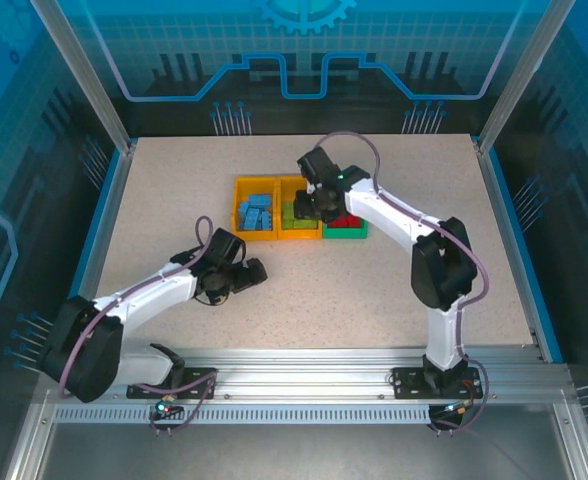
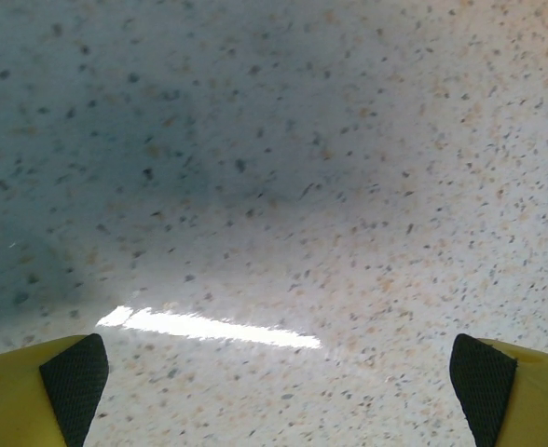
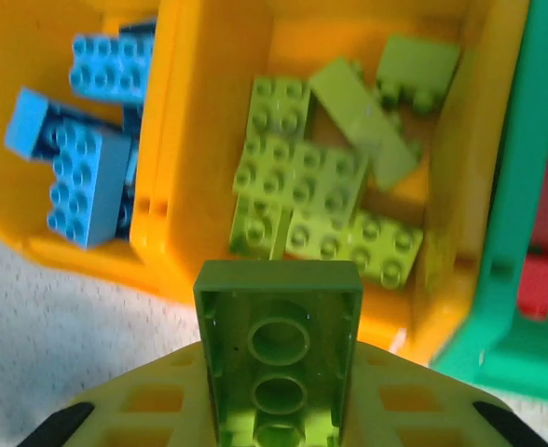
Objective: Sort the legos into containers by color
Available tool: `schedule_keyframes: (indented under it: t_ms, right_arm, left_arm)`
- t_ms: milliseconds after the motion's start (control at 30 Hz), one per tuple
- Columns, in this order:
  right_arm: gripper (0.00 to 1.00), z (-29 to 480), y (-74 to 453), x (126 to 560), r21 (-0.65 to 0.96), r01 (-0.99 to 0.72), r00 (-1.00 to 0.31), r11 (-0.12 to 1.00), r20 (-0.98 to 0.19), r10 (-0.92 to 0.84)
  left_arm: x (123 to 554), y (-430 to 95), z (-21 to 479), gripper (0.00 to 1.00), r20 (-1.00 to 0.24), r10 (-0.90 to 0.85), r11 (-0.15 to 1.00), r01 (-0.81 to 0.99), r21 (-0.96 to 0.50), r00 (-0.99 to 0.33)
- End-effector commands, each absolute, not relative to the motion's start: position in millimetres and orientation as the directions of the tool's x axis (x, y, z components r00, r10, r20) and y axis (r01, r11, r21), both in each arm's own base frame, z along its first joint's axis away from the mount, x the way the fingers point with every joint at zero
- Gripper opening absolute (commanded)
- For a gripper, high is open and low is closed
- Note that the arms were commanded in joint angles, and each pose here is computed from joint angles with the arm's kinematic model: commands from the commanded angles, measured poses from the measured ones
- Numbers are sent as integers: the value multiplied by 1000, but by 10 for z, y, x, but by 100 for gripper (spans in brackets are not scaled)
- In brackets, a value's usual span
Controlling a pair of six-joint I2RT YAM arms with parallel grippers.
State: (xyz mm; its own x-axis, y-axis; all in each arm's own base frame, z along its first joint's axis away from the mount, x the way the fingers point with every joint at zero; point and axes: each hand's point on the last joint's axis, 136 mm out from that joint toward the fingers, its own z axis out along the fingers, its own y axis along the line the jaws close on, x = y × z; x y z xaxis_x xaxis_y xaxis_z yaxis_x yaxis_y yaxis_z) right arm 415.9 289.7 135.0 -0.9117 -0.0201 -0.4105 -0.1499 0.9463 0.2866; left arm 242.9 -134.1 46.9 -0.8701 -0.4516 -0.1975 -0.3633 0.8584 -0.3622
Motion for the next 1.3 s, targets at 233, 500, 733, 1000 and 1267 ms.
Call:
schedule_keyframes:
  t_ms: [233,500,733,1000,1267]
  right_arm:
    - [38,1204,2988,4722,300,-160,-917,940,-399,-29]
    - [100,1551,2972,4639,328,-215,-881,920,-472,-37]
    - [100,2124,2215,4211,112,-271,-667,956,-738,-102]
    - [100,1872,566,3615,-193,-21,-409,981,-893,-185]
    - [100,1270,79,3617,-134,91,-358,987,-929,-93]
  left_arm:
    - [2202,-1152,362,99,-198,-506,838,-423,-345,-840]
    - [2207,-1116,424,99,-228,-502,842,-411,-348,-834]
    - [2241,-806,669,99,-373,-427,903,-369,-219,-824]
    - [2404,-272,1179,99,-655,-346,920,-379,-97,-672]
    - [2724,-92,1484,99,-833,-165,944,-330,22,-528]
